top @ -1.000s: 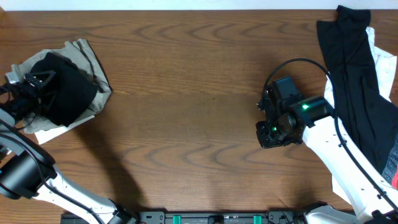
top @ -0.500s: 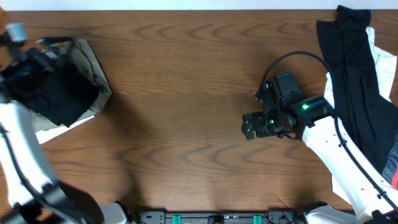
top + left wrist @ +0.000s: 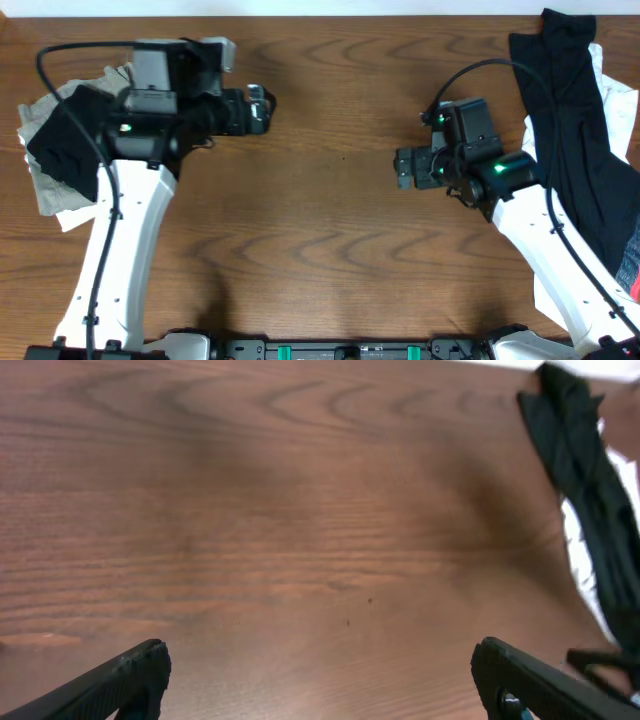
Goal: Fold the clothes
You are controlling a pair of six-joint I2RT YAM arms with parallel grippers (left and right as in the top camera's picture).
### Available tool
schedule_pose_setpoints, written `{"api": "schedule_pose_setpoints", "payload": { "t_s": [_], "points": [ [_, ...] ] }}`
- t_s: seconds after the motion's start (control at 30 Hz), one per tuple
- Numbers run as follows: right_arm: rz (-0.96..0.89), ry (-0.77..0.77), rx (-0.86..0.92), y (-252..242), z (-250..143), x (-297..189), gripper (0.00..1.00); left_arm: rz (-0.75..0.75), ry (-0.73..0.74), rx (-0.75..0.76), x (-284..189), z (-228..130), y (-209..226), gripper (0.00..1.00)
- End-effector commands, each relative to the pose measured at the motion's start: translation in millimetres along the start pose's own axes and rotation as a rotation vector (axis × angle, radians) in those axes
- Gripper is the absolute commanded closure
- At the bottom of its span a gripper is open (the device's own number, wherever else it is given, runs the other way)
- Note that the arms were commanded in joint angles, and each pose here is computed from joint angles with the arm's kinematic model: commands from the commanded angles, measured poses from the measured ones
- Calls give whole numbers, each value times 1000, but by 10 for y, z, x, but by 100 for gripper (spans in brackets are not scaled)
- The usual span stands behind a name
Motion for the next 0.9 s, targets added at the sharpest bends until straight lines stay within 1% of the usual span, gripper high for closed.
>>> {"api": "schedule_pose_setpoints", "payload": {
  "t_s": [0.0, 0.07, 0.13, 0.2, 0.27, 0.37, 0.47, 0.53, 0.63, 0.73, 0.87],
  "points": [
    [-40, 5, 40, -104, -33, -79, 1, 76, 16, 17, -26, -61, 69, 2],
    [-50, 25, 93, -119, -103, -152, 2, 93, 66, 1, -53, -175, 97, 2],
    [-58, 13, 105, -118, -127, -259, 1, 104, 113, 31, -95, -282, 117, 2],
    [-74, -25, 101, -122, -126, -411, 1, 111, 144, 56, -158, -375, 126, 2],
    [-91, -85, 98, -110, -129, -607, 1, 110, 137, 61, -239, -436, 118, 2],
    [-94, -178, 70, -44, -193, -873, 1, 112, 84, 76, -396, -538, 115, 2],
    [-110, -255, 37, 5, -345, -1053, 1, 142, -7, 98, -587, -697, 173, 2],
    [-129, -309, 18, 13, -490, -1142, 1, 167, -96, 104, -730, -830, 234, 2],
    [-176, -366, 65, -75, -690, -1201, 1, 189, -220, 92, -877, -1004, 323, 2],
    [-167, -388, 106, -102, -819, -1168, 1, 175, -297, 108, -949, -1142, 355, 2],
    [-177, -339, 101, -124, -962, -1066, 1, 168, -321, 113, -1027, -1286, 376, 2]
  ]
}}
Point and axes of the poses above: each gripper's point midway between its finger pads, its own x axis out along the fingers, its own y axis along the line the jaws close on, z = x × y, the point moved 4 cm from there along -x, back along the fingers, and after that the axes turned 10 degrees about -x, right-handed, at the moved point
